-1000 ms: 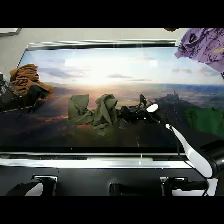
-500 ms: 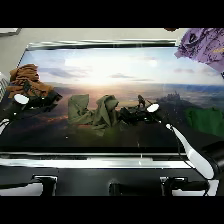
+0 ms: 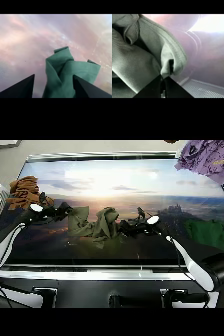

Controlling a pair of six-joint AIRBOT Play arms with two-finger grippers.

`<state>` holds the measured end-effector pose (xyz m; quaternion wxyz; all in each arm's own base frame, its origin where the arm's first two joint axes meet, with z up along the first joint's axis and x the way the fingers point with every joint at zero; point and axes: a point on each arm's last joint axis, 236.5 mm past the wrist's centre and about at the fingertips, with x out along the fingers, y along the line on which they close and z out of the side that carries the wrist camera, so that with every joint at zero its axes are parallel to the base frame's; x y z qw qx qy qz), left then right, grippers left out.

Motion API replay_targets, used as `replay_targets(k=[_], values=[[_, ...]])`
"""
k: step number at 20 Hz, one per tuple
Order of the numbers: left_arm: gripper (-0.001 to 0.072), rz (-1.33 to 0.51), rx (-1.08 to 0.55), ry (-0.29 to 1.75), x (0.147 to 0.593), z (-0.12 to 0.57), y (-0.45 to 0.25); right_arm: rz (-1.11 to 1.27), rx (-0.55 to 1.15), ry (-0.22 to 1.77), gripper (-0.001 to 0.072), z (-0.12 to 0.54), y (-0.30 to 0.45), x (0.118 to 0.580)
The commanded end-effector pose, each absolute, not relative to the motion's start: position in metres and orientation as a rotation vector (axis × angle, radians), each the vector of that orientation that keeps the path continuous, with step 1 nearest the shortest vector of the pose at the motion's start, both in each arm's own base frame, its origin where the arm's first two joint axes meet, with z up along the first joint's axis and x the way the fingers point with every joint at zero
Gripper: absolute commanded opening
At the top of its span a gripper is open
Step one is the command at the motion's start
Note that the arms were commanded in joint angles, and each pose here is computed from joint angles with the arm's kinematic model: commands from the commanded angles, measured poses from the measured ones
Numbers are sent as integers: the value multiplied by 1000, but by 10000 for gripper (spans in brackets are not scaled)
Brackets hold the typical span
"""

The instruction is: Fold the clothes and pants, and hang the long-sleeved shirts on hangers.

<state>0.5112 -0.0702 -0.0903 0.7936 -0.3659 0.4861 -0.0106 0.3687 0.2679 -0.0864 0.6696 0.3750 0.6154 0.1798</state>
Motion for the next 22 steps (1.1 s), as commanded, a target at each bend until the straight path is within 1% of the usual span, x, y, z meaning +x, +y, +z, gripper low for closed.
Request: replay_targets(k=[1,2,3,5,6,8,10,12,13,15,18,20,22], values=[[451,-48,-800,1085,510,-99,-87,408,845,1386,31,-86,268,369],[222,-53,-807,1113,505,-103,-90,410,844,1384,31,-84,268,369],[19,-59,-808,1127,502,-104,-90,419,838,1372,30,-81,268,370],[16,-71,-817,1118,505,-91,-85,445,790,1324,30,-66,266,376],[15,-75,-817,1075,513,-73,-77,462,726,1285,29,-53,262,382],[13,-86,-784,919,536,-8,-53,435,595,1187,29,-15,238,406],[13,-93,-671,735,550,81,-23,358,446,987,29,56,197,446],[13,-79,-598,571,544,174,1,312,319,737,29,155,158,472],[13,-60,-570,492,534,220,12,292,268,620,29,205,141,475],[13,-5,-513,361,503,296,30,251,170,416,29,298,115,461],[13,63,-440,223,440,375,42,242,93,175,30,405,95,411],[13,71,-406,170,400,406,39,253,61,60,30,447,89,377],[14,62,-397,155,373,419,33,256,63,18,30,465,85,352]])
